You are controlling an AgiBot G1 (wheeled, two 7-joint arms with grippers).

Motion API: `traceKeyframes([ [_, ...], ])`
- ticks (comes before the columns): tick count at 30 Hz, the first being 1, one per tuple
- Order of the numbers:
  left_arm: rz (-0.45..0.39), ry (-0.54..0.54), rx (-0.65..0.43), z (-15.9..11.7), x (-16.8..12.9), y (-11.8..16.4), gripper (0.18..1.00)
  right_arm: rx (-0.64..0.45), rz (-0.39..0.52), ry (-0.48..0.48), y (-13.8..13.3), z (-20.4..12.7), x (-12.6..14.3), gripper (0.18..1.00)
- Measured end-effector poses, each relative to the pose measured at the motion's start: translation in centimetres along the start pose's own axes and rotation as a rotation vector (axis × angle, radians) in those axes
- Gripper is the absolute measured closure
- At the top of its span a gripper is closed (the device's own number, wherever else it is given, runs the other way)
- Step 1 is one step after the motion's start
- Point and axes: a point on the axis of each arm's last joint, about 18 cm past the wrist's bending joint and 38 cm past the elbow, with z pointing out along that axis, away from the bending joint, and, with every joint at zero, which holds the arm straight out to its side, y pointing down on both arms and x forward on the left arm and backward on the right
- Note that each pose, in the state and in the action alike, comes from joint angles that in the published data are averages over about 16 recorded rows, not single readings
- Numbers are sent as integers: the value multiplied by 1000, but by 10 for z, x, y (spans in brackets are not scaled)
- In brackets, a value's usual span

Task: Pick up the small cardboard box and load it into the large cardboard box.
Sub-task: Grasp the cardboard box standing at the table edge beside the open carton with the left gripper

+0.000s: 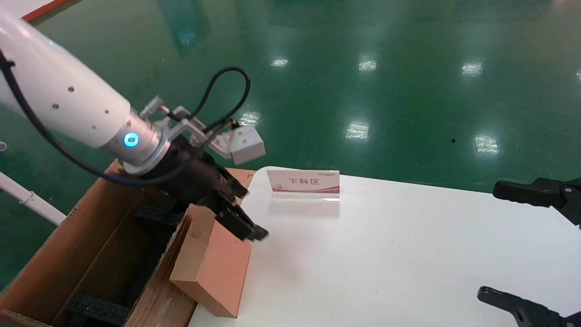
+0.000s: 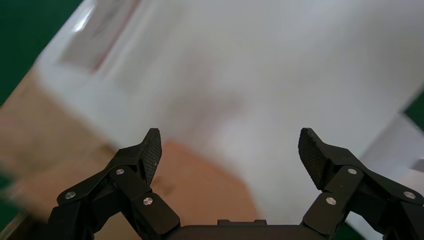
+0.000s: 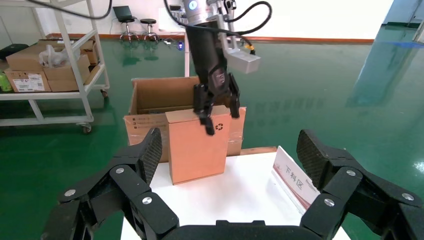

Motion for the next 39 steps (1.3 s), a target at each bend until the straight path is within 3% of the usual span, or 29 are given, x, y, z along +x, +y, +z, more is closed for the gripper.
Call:
traceKeyframes([
  [11, -171, -159, -171, -21, -4, -10, 184, 0, 0, 0, 0, 0, 0, 178],
  [26, -332, -179, -281, -16, 2, 3, 184, 0, 0, 0, 0, 0, 0, 178],
  [39, -400, -170, -314, -4, 1, 20, 184, 0, 0, 0, 0, 0, 0, 178],
])
